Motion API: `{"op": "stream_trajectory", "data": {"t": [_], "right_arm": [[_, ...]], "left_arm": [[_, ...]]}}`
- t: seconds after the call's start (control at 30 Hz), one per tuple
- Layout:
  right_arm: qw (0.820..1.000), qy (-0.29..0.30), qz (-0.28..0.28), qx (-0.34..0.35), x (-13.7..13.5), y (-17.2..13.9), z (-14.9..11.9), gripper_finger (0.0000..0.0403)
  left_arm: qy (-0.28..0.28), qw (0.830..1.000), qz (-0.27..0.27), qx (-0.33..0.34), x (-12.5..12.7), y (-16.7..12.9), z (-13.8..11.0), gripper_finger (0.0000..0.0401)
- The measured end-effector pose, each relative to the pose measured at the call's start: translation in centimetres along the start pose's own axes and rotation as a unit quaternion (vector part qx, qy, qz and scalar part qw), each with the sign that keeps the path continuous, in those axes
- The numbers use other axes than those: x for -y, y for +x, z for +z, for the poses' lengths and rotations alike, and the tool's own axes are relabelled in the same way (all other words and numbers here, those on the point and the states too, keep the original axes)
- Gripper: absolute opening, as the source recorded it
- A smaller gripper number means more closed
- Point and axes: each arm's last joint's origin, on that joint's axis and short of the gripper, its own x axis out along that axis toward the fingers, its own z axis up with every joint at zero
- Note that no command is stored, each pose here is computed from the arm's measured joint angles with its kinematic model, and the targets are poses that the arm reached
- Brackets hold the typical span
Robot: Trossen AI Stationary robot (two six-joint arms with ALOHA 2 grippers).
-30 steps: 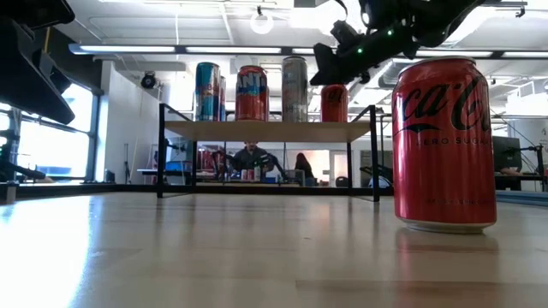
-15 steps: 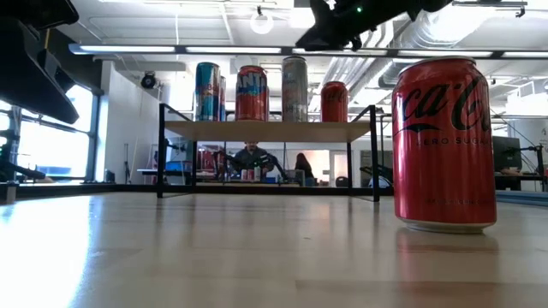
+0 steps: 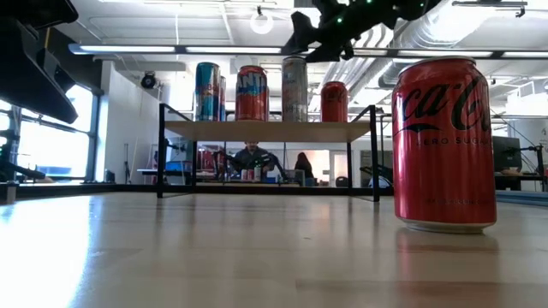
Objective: Place canned beverage on shelf
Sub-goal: Put the white and yellow soda can on the shelf aligned with the other white and yellow soda can
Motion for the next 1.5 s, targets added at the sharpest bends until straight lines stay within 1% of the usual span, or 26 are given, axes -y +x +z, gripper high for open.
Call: {"op": "stream_trajectory", "data": {"t": [0.13,0.3,0.4,0.53,0.7,0.8,1.03,1.17,1.33,1.5], "right_arm": [[1.0,-0.01,-0.019,-0.003,-0.1,0.4,0.0,0.0355],[0.999,-0.002,-0.044,-0.004,0.2,0.4,-0.1,0.0355],[0.999,0.005,-0.05,-0.009,0.5,0.6,-0.2,0.0355],[0.999,0.013,-0.042,-0.011,0.7,0.7,-0.2,0.0355],[1.0,0.02,-0.02,-0.012,0.9,0.8,-0.3,0.0355],[0.999,0.023,-0.02,-0.013,1.3,1.0,-0.3,0.035],[0.999,0.034,0.002,-0.014,1.6,1.2,-0.4,0.031],[0.999,0.033,0.028,-0.017,1.7,1.3,-0.4,0.0283],[0.998,0.033,0.049,-0.019,2.1,1.5,-0.5,0.0251],[0.997,0.036,0.069,-0.02,3.0,1.8,-0.6,0.0236]], "left_arm": [[0.0,1.0,0.0,0.0,0.0,0.0,0.0,0.0],[0.0,1.0,0.0,0.0,0.0,0.0,0.0,0.0],[-0.001,1.0,0.0,0.0,0.0,0.0,0.0,0.0],[-0.003,1.0,0.0,0.0,0.0,0.0,0.0,0.0],[-0.003,1.0,0.0,0.0,0.0,0.0,0.0,0.0],[-0.003,1.0,0.0,0.0,0.0,0.0,0.0,0.0],[-0.003,1.0,0.0,0.0,0.0,0.0,0.0,0.0],[-0.003,1.0,0.0,0.0,0.0,0.0,0.0,0.0],[-0.003,1.0,0.0,0.0,0.0,0.0,0.0,0.0],[-0.003,1.0,0.0,0.0,0.0,0.0,0.0,0.0]]}}
